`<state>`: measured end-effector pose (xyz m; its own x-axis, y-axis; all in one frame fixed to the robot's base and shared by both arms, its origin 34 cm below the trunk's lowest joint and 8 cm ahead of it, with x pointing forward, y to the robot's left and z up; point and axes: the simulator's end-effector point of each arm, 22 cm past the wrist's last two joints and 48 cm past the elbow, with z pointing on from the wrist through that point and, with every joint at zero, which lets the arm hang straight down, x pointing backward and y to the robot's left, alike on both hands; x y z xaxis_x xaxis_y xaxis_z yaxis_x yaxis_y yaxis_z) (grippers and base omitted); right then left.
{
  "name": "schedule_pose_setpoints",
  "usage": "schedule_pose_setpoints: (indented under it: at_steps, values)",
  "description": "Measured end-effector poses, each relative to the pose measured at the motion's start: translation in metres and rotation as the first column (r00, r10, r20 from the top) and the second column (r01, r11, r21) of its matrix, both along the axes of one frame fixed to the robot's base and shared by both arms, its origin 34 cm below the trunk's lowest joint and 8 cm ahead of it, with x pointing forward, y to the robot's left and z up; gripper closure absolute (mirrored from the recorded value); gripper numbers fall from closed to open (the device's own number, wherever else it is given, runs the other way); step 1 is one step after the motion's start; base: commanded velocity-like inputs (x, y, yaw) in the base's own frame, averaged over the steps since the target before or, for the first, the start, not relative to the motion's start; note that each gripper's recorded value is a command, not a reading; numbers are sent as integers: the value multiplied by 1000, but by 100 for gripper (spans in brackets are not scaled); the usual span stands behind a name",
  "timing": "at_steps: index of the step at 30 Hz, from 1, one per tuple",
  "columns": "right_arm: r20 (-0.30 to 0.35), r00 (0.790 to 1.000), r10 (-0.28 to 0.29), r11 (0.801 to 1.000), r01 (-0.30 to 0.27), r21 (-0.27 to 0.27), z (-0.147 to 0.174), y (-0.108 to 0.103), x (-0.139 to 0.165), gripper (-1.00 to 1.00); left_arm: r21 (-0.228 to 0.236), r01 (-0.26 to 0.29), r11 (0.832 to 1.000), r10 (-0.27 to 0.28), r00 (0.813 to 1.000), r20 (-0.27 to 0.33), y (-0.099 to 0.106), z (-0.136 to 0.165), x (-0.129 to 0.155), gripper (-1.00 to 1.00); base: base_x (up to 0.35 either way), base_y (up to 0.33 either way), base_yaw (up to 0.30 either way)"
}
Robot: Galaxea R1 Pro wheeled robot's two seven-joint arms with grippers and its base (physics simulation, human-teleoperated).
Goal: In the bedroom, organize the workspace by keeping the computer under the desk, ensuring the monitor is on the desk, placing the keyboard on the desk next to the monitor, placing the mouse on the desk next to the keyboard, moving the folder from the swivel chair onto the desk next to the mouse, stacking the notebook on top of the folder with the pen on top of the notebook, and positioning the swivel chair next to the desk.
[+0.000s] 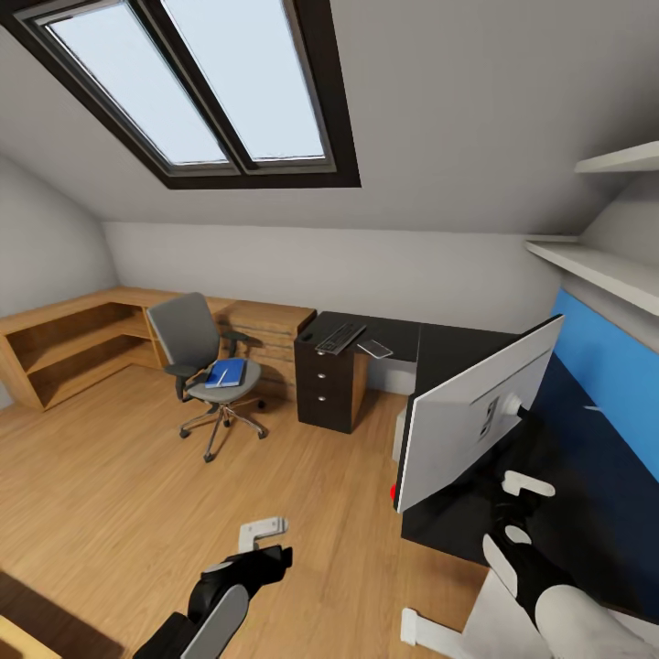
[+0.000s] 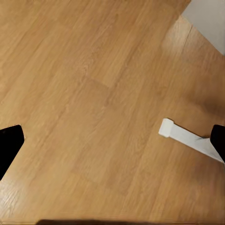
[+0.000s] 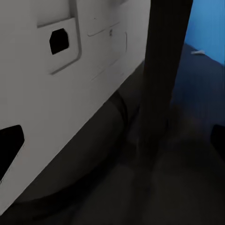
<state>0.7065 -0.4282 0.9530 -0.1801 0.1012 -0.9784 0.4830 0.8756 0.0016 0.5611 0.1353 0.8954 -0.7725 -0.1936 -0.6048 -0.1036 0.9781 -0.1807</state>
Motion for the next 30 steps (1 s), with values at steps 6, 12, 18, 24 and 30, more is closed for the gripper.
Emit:
schedule_pose_setpoints:
  at_steps: [6, 12, 18, 24, 30]
  values:
    - [3, 1000, 2, 1000, -2, -12, 2, -1, 0, -100, 44, -9, 999, 11, 999, -33, 16, -16, -6, -100, 18, -64, 0]
    - [-34, 999, 1, 1000, -2, -20, -11, -3, -7, -100, 54, -10, 999, 12, 999, -42, 20, -20, -8, -100, 93, -158, 0]
    - [-87, 996, -25, 999, 21, -44, -26, -28, -22, -100, 58, -11, 998, 13, 999, -41, 21, -21, -8, -100, 115, -16, 0]
    - [-110, 993, -38, 998, 32, -57, -31, -42, -29, -100, 59, -11, 998, 13, 999, -41, 21, -21, -8, -100, 122, -2, 0]
    - [-129, 991, -42, 998, 35, -58, -38, -45, -35, -100, 53, -15, 998, 17, 999, -39, 21, -21, -8, -100, 148, -59, 0]
